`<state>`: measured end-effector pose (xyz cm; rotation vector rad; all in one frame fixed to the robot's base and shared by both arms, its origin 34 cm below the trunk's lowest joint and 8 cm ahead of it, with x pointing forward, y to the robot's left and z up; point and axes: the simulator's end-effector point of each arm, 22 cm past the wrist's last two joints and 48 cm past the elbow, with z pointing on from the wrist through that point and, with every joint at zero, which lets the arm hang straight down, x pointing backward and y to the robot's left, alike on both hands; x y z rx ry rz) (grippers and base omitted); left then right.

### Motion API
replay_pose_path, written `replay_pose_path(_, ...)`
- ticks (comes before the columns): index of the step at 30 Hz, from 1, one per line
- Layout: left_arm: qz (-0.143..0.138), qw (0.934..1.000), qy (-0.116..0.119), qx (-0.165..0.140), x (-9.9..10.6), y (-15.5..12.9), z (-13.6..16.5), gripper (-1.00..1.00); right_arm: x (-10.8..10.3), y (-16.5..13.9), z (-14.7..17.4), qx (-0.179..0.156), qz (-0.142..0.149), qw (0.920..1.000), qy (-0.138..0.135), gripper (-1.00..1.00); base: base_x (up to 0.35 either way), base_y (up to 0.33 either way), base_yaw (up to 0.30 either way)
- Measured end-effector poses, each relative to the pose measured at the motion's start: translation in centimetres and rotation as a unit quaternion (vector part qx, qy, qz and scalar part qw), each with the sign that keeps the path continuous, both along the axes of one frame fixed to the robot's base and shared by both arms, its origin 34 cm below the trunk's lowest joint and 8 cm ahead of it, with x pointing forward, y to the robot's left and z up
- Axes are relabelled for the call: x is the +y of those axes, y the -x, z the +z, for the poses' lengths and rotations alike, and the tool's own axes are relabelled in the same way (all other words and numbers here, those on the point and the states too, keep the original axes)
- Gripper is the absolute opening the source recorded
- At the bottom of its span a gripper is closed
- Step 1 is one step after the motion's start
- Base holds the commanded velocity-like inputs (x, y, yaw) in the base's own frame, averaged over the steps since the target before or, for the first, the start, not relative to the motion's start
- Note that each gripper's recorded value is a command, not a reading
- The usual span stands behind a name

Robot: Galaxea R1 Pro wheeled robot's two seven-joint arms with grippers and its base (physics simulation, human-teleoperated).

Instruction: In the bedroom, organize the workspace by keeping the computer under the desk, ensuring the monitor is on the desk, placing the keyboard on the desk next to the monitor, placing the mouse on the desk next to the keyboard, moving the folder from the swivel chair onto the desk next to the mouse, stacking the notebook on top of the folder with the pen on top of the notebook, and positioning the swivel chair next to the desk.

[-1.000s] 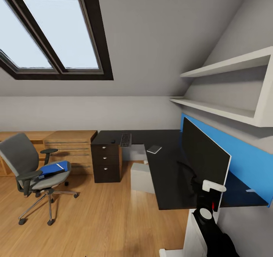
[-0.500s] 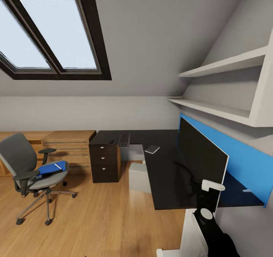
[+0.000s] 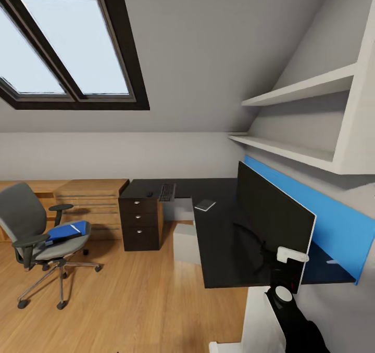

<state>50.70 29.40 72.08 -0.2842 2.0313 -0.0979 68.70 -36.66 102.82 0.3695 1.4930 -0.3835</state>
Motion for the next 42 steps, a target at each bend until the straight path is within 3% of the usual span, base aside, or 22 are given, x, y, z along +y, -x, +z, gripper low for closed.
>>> replay_pose_path(15, 0.001, 1.0000, 0.000, 0.000, 0.2, 0.0, 0.0, 1.00, 0.2, 0.0, -0.8, 0.009, 0.001, 1.0000, -0.002, 1.00, -0.077, 0.000, 0.000)
replay_pose_path(26, 0.001, 1.0000, 0.000, 0.000, 0.2, 0.0, 0.0, 1.00, 0.3, 0.0, -1.1, 0.011, 0.002, 0.9999, -0.003, 1.00, -0.291, -0.011, 0.000)
replay_pose_path(42, 0.001, 1.0000, -0.001, 0.000, 0.2, 0.0, 0.0, 1.00, 0.5, -0.1, -1.0, 0.011, 0.009, 0.9999, -0.002, 1.00, -0.075, -0.259, 0.000)
